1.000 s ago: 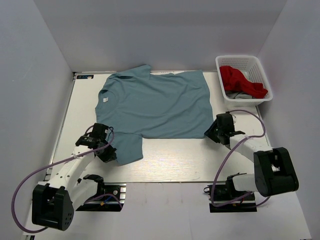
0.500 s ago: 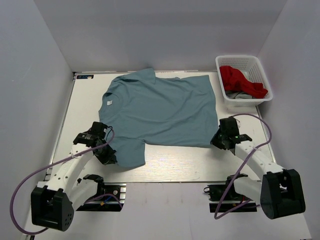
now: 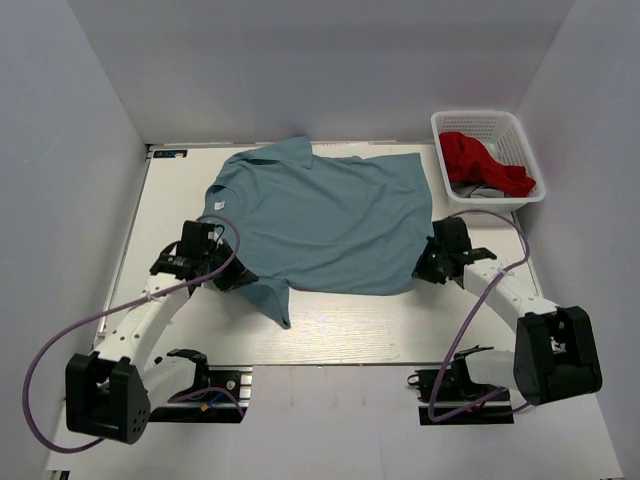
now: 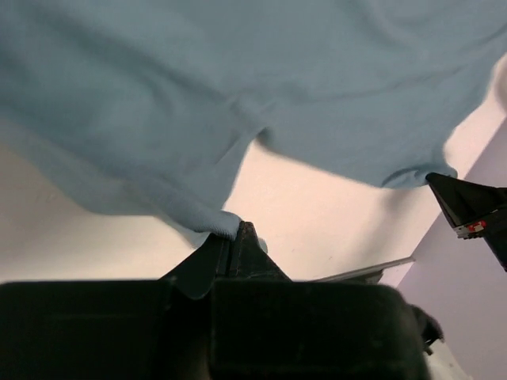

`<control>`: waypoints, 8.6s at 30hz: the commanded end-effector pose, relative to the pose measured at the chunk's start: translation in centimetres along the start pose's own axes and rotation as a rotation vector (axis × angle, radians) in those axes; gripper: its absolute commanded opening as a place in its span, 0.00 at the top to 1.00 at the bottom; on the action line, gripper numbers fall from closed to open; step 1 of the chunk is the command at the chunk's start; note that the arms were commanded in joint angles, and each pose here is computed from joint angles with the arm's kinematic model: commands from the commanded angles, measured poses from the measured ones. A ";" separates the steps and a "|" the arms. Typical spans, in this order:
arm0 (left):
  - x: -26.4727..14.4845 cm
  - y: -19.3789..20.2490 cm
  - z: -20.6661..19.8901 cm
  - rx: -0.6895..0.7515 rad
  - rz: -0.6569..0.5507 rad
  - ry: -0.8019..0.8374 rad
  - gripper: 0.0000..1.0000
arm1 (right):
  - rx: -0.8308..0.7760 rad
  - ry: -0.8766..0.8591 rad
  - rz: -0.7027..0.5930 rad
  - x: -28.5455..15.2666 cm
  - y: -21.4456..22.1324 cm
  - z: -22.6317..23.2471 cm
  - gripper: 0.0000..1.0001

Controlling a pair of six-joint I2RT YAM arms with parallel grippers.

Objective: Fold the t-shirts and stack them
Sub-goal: Grap the side of the flattened tshirt closest away from the robot with both arms, then fold the flattened tshirt in 1/3 of the way, then grap the side of the flattened tshirt furthest away from the robot with both arms

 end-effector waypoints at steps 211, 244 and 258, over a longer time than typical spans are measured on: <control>15.5 -19.5 -14.9 0.844 -0.191 0.009 0.00 | -0.233 0.046 -0.203 3.1 -7.0 7.4 0.10; 20.2 -19.1 -14.1 0.870 -0.158 -0.314 0.75 | -0.141 0.077 -0.042 6.8 -7.5 4.6 0.10; 20.7 -18.2 -14.8 0.886 -0.108 -0.189 0.50 | -0.139 0.071 -0.043 6.7 -7.6 4.4 0.10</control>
Point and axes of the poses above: each gripper's point midway between its finger pads, its own x axis out along the fingers, its own z axis along the line the jaws close on, y = z × x, the point moved 8 cm from there along -x, back along the fingers, and after that the axes turned 4 degrees about x, right-handed, at the moved point
